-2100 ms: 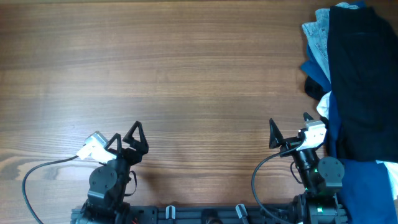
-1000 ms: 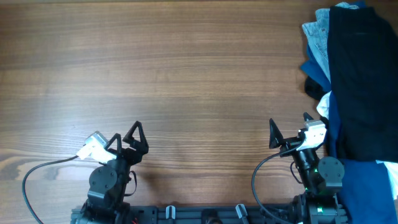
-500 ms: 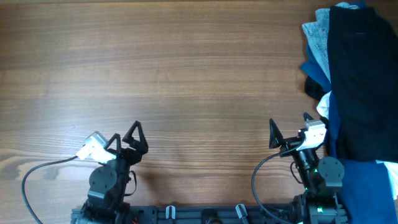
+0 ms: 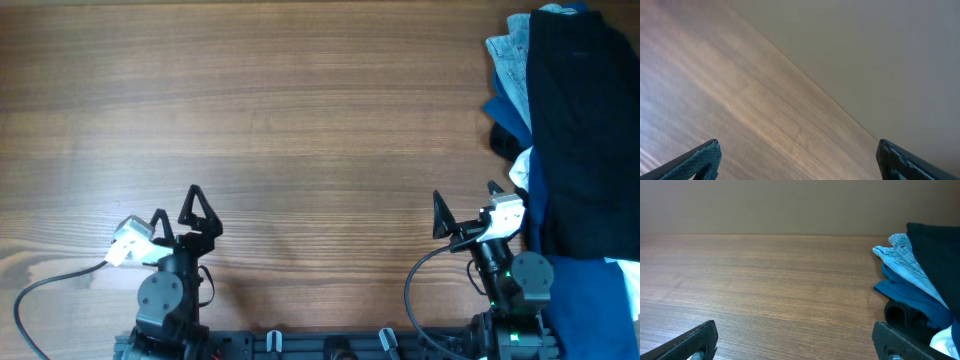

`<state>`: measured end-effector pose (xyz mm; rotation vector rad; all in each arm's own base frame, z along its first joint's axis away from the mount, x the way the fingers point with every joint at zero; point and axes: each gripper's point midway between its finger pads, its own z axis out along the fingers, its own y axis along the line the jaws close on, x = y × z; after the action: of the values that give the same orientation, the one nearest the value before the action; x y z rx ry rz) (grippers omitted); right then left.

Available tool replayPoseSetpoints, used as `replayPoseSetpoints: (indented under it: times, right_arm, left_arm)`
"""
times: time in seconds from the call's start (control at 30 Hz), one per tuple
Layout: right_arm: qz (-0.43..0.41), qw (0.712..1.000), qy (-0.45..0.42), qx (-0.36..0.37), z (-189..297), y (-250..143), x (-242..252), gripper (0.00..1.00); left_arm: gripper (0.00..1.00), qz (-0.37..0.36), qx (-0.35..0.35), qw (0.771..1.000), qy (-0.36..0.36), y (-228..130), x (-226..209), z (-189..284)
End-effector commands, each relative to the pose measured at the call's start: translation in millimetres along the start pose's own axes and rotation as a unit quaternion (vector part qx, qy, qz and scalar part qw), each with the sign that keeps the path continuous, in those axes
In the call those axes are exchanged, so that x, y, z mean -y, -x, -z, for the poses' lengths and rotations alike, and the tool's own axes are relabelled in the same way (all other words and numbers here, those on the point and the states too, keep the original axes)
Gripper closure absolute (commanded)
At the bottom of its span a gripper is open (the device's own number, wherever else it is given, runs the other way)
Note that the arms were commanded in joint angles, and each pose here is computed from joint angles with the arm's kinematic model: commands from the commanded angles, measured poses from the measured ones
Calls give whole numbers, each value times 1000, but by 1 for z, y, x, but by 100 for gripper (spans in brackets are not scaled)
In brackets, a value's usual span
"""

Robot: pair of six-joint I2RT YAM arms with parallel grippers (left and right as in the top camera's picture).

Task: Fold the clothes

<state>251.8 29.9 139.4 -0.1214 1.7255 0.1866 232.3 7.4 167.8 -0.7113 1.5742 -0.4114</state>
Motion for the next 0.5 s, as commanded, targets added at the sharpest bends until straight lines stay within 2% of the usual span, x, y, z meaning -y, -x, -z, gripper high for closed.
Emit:
replayPoseSetpoints:
  times: [0.0,0.23,0.47]
  right_arm:
    - [-4,1000,9,0,0,0,-4,0]
    - [-4,1000,9,0,0,0,-4,0]
    - [-4,1000,9,0,0,0,-4,0]
  left_arm:
    - [1,-73,12,997,-9,14,11,3]
    - [1,-113,-17,993,34,39,37,-11]
    - [0,-189,-62,978,63,67,100,-70]
